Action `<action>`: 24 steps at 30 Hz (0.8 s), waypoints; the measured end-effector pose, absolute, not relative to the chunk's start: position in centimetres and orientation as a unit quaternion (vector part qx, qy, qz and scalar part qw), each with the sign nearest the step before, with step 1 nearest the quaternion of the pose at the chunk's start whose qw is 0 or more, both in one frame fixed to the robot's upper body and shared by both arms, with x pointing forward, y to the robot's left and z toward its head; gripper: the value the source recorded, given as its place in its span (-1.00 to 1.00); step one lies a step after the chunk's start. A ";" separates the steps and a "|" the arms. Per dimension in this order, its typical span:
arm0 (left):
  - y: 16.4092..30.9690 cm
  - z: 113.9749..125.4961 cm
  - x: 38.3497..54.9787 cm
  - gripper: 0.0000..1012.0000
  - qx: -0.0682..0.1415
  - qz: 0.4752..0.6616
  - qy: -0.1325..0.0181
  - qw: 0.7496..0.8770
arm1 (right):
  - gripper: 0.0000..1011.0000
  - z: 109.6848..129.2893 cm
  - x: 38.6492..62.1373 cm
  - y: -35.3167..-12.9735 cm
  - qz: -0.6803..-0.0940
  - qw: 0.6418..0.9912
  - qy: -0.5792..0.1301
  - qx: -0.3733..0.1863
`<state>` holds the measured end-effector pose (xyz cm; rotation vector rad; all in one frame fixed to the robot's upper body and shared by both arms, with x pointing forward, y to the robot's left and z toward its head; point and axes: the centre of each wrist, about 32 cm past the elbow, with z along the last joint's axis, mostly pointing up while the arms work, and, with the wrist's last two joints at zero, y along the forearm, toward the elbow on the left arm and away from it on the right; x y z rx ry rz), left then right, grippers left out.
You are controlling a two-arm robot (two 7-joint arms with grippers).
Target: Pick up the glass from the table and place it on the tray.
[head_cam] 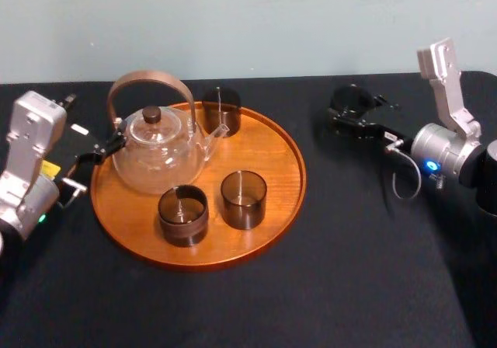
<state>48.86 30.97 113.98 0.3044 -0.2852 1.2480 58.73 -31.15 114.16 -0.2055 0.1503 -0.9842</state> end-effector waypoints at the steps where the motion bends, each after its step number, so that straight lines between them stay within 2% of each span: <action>1: 31.0 114.0 48.9 1.00 0.141 0.580 -0.132 0.791 | 0.79 114.3 58.7 -31.0 -0.469 0.875 0.071 -0.098; 9: 31.0 114.0 48.9 1.00 0.141 0.580 -0.132 0.791 | 0.79 115.0 59.1 -29.1 -0.436 0.892 0.063 -0.099; 24: 31.0 114.0 48.9 0.99 0.141 0.580 -0.132 0.791 | 0.79 114.6 60.9 -25.0 -0.391 0.912 0.069 -0.099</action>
